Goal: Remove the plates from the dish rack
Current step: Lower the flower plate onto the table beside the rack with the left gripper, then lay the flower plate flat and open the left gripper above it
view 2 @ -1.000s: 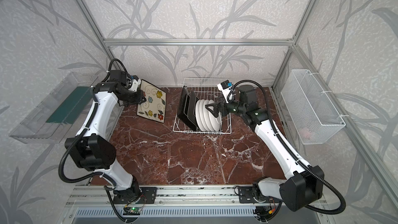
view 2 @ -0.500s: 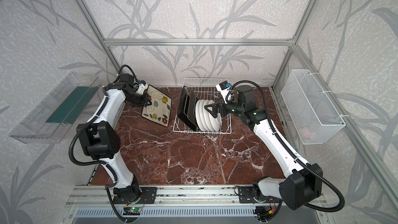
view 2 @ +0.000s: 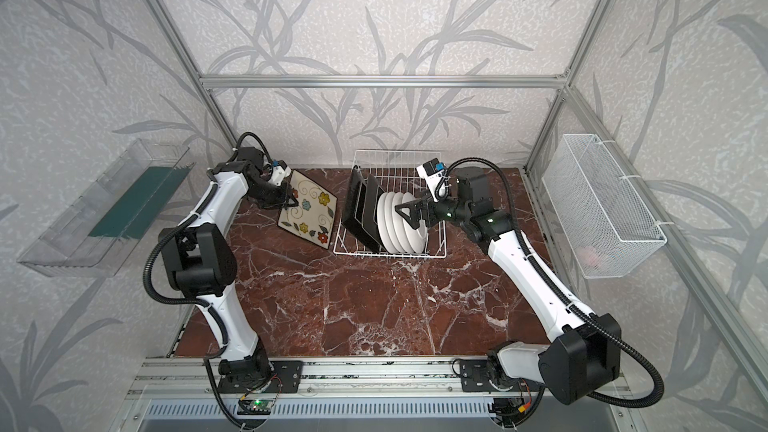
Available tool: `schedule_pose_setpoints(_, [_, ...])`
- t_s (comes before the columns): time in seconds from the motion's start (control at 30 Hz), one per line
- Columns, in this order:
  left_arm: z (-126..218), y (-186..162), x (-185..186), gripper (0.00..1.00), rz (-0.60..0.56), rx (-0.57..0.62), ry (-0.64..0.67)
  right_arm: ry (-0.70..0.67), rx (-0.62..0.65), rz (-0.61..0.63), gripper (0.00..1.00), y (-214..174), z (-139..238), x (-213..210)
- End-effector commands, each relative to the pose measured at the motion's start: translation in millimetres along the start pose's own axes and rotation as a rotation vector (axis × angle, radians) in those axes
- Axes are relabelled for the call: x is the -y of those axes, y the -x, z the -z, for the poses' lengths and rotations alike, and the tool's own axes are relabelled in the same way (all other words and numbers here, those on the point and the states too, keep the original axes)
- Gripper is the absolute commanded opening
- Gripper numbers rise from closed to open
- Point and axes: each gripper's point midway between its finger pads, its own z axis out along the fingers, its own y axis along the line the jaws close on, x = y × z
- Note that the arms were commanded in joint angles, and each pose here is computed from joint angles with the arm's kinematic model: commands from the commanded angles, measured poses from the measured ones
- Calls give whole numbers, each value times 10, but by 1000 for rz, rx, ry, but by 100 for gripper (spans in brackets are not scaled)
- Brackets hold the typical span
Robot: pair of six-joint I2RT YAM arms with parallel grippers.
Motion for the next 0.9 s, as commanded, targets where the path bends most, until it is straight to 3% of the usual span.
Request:
schedule_pose_setpoints(0.0, [146, 301, 77, 0, -82, 104, -44, -3, 2, 2, 99, -11, -26, 8])
schedule_pose_setpoints(0.63, [-250, 126, -369, 0, 29, -55, -30, 5, -6, -16, 99, 5, -130, 55])
schedule_pose_setpoints(0.87, [-323, 40, -493, 10, 80, -82, 3, 0, -20, -24, 99, -31, -175, 99])
